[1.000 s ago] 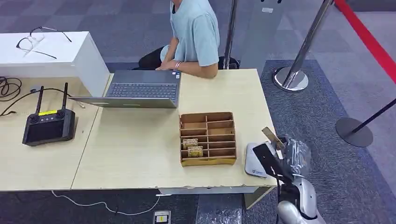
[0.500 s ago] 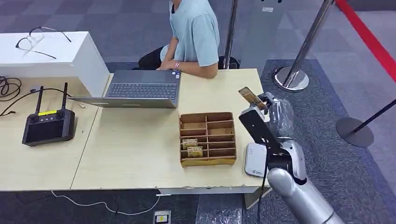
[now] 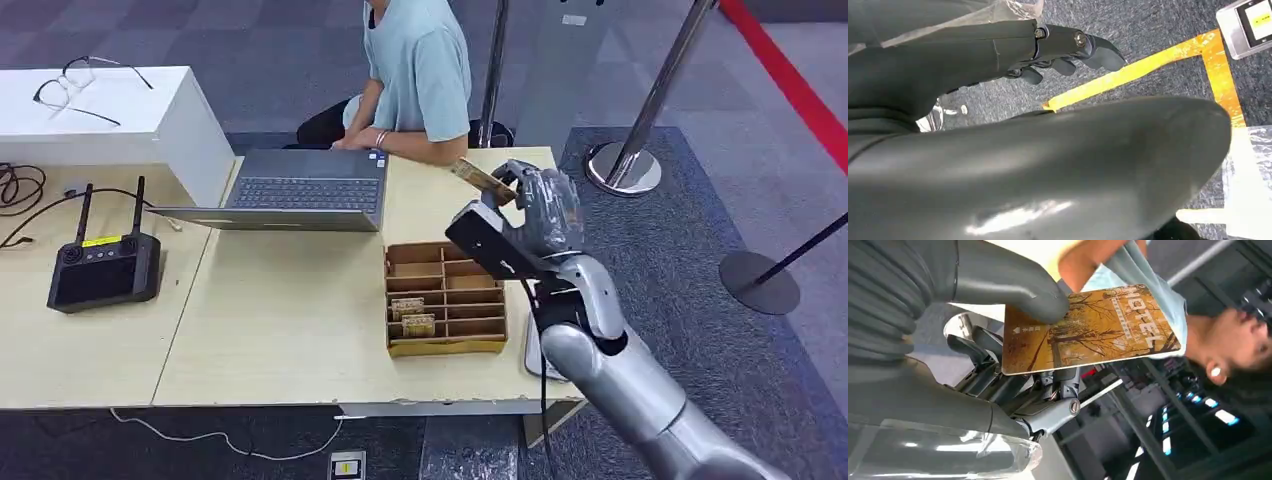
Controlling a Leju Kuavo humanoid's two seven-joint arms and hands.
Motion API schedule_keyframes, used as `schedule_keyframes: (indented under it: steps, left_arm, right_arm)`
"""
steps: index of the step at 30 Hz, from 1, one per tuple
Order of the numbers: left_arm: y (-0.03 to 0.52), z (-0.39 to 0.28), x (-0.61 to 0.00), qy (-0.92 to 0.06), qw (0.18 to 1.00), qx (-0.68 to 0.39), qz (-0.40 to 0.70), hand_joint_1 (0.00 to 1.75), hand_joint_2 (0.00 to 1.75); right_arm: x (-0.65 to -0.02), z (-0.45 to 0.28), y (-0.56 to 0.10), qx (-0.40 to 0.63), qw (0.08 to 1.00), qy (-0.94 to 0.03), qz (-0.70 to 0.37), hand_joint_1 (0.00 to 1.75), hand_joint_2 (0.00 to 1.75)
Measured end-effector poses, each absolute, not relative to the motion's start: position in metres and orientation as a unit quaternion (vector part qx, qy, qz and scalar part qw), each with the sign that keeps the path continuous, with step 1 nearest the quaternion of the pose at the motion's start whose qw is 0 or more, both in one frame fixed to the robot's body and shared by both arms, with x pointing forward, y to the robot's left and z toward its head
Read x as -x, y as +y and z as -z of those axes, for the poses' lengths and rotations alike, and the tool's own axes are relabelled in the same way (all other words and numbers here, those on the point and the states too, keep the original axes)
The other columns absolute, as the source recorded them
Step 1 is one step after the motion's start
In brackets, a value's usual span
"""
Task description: Pass the card to the sensor for recognition and then transmit it.
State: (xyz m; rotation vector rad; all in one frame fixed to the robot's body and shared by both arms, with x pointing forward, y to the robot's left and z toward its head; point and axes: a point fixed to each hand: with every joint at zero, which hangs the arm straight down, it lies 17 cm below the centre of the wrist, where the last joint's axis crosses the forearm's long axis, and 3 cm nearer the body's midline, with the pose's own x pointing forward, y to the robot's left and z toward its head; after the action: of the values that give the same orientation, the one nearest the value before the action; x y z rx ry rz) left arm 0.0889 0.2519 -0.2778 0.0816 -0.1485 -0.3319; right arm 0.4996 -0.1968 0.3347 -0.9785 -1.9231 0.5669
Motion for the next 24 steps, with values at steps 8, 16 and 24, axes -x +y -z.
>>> schedule_keyframes:
  steps: [8, 16, 24]
  left_arm:
    - [0.251, 0.278, -0.089, -0.076, 0.980, -0.039, 0.178, 0.00, 0.00]
    - [0.251, 0.278, -0.088, -0.076, 0.979, -0.039, 0.186, 0.00, 0.00]
    - [0.250, 0.278, -0.087, -0.076, 0.978, -0.038, 0.191, 0.00, 0.00]
  right_arm:
    - [-0.518, -0.320, -0.189, 0.434, 0.436, -0.735, -0.284, 1.75, 1.75]
    - [-0.540, -0.305, -0.216, 0.481, 0.445, -0.681, -0.326, 1.75, 1.75]
    - [-0.553, -0.284, -0.247, 0.516, 0.457, -0.632, -0.354, 1.75, 1.75]
